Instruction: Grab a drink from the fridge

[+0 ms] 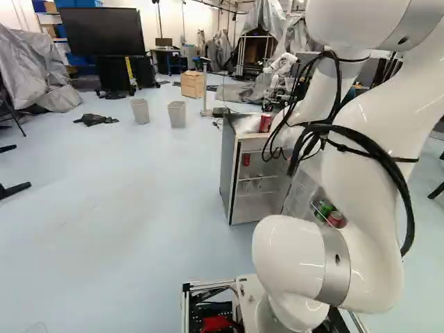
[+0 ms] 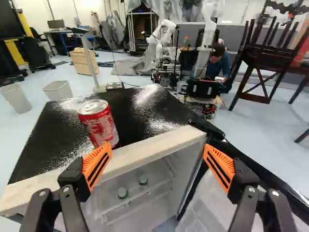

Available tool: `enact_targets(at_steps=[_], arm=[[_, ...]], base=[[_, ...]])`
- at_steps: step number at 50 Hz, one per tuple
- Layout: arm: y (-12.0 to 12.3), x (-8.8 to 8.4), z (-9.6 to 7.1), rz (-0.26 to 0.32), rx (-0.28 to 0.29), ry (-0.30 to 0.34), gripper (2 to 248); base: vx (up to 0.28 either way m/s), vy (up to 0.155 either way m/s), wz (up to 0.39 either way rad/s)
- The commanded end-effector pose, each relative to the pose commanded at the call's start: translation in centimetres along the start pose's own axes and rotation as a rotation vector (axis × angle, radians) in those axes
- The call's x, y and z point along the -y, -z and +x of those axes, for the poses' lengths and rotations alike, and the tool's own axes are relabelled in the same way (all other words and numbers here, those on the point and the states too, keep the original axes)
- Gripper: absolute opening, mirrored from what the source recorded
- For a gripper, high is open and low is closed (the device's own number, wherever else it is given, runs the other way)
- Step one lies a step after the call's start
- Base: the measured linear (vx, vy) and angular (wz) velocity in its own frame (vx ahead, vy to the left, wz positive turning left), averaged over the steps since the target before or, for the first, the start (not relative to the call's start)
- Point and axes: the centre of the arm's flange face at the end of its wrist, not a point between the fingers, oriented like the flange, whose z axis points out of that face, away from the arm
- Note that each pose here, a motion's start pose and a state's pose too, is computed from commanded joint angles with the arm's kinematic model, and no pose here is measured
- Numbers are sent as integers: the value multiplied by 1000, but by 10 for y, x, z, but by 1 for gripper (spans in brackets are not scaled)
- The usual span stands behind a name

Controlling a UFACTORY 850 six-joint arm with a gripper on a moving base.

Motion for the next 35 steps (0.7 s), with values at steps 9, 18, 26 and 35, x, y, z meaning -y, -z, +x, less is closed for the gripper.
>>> enact_targets(at_steps=[9,18,26,35], arm=[[7,-17,2,-57,52,-35,247],[13,-33,5,-108,92,-70,247],[16,-46,10,-142,101,-91,247],[17,-60,18,-171,97,-104,247]], base=[[0,0,0],[0,0,0],[0,0,0],[0,0,0]])
